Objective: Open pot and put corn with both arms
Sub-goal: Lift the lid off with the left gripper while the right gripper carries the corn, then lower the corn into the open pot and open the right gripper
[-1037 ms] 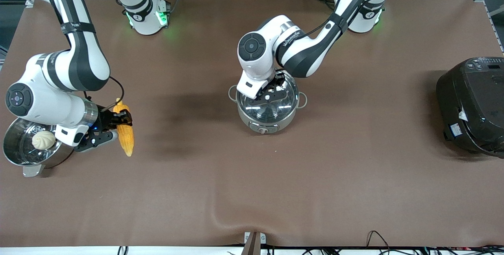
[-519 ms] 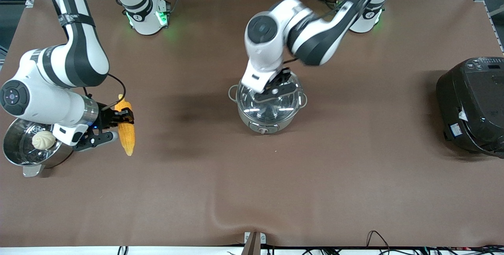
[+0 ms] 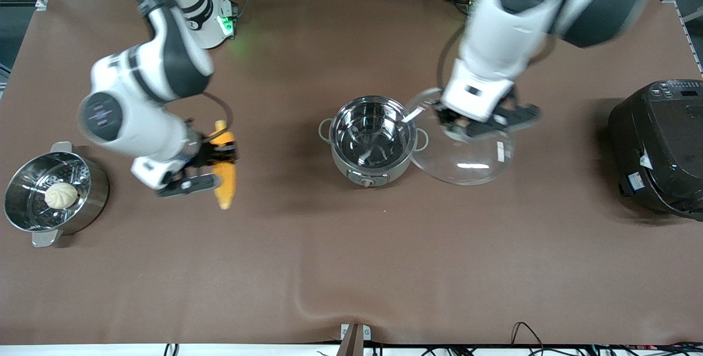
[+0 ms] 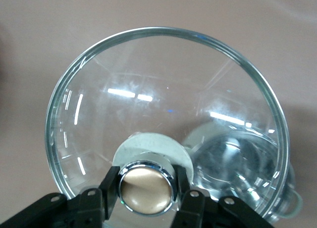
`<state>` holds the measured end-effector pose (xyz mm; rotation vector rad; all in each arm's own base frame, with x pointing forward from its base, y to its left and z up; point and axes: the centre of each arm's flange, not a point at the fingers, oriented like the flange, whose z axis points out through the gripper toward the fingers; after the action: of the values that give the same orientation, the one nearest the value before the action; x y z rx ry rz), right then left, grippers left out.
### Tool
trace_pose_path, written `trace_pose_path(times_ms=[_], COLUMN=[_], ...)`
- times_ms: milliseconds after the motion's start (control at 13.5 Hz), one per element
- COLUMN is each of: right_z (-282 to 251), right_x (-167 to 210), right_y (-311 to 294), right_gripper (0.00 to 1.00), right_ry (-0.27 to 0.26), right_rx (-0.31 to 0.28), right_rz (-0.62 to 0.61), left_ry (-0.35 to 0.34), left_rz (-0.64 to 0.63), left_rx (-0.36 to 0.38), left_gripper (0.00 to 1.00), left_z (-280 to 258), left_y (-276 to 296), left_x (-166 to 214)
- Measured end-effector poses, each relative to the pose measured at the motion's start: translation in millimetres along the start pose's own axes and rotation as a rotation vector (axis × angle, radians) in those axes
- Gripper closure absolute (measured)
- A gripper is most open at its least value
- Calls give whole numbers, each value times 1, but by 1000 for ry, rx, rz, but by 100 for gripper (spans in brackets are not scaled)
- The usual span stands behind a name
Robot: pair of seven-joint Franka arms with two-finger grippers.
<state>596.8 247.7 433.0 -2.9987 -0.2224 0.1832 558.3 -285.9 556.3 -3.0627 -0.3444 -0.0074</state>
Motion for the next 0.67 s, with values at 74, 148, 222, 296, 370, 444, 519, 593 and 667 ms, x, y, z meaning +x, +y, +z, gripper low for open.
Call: trace_pose_path(times_ms=[74, 148, 222, 296, 370, 444, 519, 593, 667], right_z=[4, 11, 23, 38, 53, 65, 74, 80, 85], right_x=[-6, -11, -16, -20, -23, -27, -33, -40, -47], right_y=[-40, -77, -110, -137, -161, -184, -207, -230, -249], right_gripper=[66, 66, 66, 66, 66, 66, 66, 66, 66], right_ry=[17, 41, 61, 77, 92, 107, 124, 143, 155], right_rx=[-1, 2, 7, 12, 18, 25, 30, 34, 35], right_rz=[13, 31, 55, 77, 97, 115, 133, 153, 171], left_ry=[-14, -28, -41, -52, -61, -69, -74, -76, -74], left_rz=[10, 19, 24, 32, 43, 51, 57, 61, 66], left_rx=[5, 9, 13, 17, 20, 22, 23, 21, 18], left_gripper=[49, 49, 49, 49, 49, 49, 49, 49, 49], left_z=[6, 13, 20, 26, 31, 36, 42, 48, 56], left_y=[-21, -39, -54, -67, -79, -89, -99, -107, -115], left_x=[16, 29, 39, 47, 54, 59, 64, 69, 74])
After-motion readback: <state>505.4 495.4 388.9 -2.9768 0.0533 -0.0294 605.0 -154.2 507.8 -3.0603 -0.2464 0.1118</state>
